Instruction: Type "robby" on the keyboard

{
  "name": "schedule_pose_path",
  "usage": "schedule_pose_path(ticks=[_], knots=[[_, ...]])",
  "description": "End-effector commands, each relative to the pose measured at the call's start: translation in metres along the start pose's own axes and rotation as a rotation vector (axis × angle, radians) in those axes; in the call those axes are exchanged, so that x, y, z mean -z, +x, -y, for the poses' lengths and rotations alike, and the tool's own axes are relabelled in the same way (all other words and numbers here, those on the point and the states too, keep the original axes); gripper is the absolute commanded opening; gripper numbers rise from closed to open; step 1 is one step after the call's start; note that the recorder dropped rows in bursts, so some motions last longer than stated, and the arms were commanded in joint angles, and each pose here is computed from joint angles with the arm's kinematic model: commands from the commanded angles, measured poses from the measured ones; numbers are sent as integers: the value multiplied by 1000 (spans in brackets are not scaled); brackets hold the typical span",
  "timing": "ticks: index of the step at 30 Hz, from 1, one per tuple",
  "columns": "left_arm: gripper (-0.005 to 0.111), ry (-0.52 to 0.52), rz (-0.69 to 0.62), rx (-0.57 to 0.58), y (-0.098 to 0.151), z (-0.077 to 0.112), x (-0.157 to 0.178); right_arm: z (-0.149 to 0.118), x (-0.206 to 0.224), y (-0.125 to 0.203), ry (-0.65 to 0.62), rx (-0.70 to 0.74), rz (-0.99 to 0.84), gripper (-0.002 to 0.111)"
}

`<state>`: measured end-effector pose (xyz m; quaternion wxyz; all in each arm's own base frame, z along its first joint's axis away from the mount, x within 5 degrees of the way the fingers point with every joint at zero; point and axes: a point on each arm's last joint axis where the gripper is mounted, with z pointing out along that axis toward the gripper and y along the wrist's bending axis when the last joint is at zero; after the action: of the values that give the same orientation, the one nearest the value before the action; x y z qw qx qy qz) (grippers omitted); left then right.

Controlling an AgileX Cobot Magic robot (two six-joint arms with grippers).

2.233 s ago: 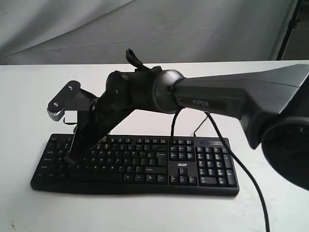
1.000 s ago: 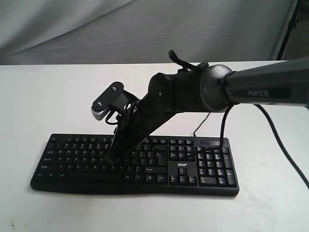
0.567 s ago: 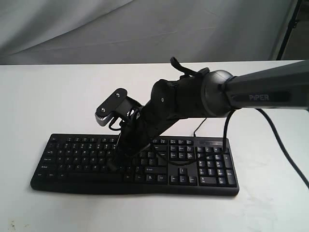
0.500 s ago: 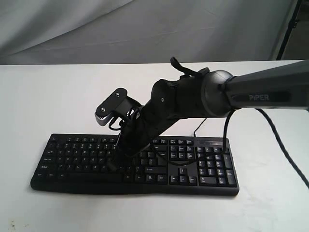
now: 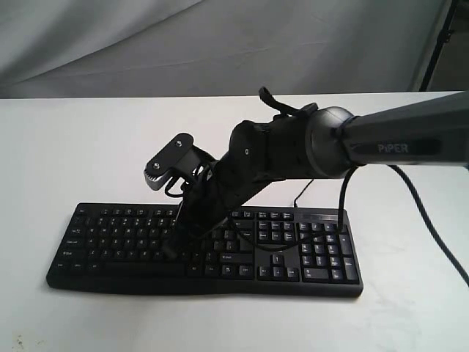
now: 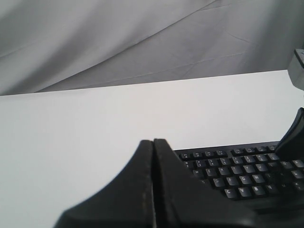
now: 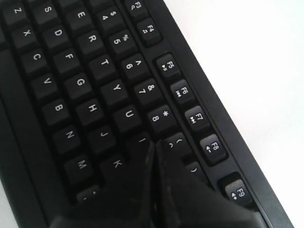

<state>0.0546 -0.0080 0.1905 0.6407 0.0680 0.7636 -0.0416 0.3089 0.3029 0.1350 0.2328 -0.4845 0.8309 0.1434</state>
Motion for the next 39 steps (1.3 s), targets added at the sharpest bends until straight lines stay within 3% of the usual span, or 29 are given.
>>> schedule_pose_path(ticks=[1,39], knots=[[0,5,5,-3,1,0,0,2,2,1,4,-14,4,0],[0,5,5,-3,1,0,0,4,-2,6,9,10,-26,0]])
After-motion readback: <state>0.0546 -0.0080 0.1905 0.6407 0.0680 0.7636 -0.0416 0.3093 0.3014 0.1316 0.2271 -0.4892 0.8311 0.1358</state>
